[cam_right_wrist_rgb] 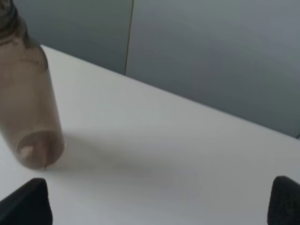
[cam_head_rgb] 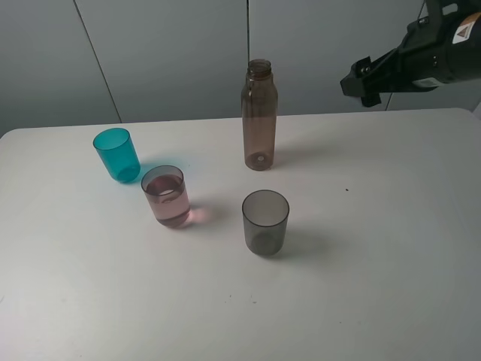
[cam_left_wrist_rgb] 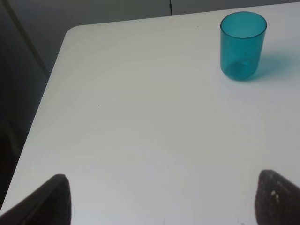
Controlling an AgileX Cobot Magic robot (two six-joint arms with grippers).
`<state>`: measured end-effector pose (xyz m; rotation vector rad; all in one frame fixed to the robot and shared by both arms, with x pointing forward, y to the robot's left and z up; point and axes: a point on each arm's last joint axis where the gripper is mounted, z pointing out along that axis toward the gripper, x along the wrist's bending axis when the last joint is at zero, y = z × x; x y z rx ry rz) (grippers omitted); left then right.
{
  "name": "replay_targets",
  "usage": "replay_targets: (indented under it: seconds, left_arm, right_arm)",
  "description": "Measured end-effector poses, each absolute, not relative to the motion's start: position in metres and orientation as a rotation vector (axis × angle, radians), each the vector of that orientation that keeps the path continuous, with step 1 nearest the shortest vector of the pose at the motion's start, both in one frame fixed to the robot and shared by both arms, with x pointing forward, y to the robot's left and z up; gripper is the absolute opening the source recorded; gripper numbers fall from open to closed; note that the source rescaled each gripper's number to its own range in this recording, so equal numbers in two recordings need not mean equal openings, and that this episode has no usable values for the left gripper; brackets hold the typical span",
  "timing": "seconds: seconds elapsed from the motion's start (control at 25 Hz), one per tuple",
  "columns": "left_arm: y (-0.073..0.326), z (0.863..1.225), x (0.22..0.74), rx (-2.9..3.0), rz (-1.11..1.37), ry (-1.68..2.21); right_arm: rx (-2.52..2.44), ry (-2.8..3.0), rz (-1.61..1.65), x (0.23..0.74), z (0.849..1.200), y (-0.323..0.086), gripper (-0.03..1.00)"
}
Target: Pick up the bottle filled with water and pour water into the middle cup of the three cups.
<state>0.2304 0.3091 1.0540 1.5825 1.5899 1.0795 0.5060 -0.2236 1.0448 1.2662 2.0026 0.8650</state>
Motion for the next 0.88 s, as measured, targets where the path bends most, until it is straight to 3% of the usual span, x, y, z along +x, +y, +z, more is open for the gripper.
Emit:
replay_targets:
  seconds: [0.4,0.88]
  left_arm:
    - [0.309,1.054,0.23,1.582,1.08,1.59]
    - [0.309,1.054,0.23,1.582,1.08,1.59]
  right_arm:
    - [1.457,2.199,0.761,0.388,1.095,-0.251,0.99]
    - [1.523,2.059,0.91,0.27,1.064,-0.284,0.99]
